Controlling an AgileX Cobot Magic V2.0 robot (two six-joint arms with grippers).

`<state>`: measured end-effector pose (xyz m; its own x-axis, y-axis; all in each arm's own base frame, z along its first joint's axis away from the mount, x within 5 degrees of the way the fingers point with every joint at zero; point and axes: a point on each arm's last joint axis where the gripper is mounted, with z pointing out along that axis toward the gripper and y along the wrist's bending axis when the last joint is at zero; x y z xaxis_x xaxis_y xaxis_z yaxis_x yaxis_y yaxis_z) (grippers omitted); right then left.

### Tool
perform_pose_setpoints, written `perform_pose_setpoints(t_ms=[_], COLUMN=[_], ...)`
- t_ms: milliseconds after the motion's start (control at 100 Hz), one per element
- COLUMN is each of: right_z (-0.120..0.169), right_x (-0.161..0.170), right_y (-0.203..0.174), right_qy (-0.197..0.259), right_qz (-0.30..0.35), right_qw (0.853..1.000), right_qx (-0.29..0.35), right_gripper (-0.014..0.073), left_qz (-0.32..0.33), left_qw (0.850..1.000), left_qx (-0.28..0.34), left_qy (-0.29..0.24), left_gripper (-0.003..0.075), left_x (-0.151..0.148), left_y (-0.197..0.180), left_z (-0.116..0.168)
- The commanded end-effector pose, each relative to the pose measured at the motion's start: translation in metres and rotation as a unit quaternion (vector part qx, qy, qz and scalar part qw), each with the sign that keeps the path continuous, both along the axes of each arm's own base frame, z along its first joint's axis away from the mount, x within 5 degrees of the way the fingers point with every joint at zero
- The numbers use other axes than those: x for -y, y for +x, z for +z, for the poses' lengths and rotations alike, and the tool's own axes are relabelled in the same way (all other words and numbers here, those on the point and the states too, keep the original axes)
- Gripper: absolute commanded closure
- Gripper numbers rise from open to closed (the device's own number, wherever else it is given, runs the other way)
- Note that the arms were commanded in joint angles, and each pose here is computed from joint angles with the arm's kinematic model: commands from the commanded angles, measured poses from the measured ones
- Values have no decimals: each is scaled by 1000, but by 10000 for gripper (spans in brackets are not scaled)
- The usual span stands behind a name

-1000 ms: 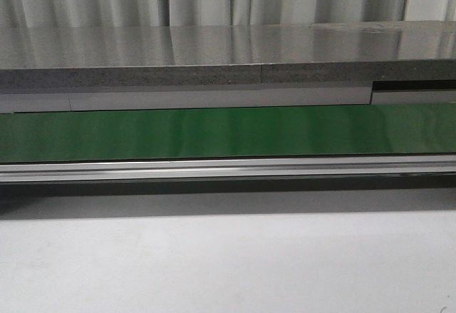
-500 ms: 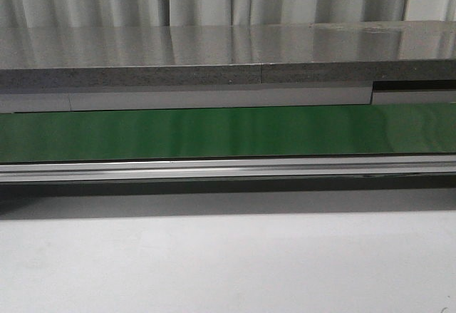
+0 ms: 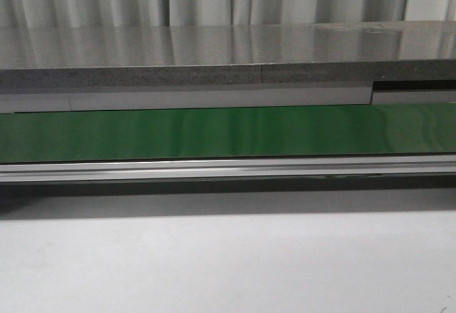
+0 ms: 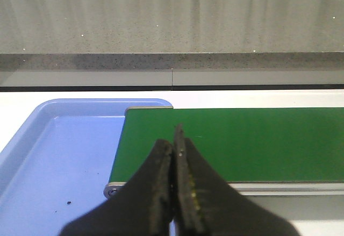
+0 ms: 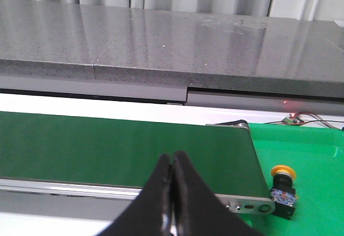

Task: Move button from left to right
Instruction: 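Open the right gripper and raise it away from the green tray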

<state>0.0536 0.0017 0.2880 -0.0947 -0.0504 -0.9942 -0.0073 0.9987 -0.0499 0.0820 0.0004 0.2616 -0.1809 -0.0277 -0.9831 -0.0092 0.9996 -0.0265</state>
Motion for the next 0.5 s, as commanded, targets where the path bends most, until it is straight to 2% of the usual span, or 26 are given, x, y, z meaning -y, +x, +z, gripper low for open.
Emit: perform_pose_setpoints(t_ms=[0,310,490], right_z=[14,15,7], right_x=[0,1,1], right_y=[0,0,3], right_qy=[4,4,9], right_qz=[-3,-4,-6], right_qw=[999,999,998], right_qx=[43,51,55], right_gripper=[662,662,662], left_qz=[-5,-5,-5], left_qw=[999,999,999], left_qx=[52,52,52], left_qy=[-5,-5,-5], left_gripper=[741,741,741], left_x=[1,1,1], left_y=[1,1,1], left_z=[16,16,16])
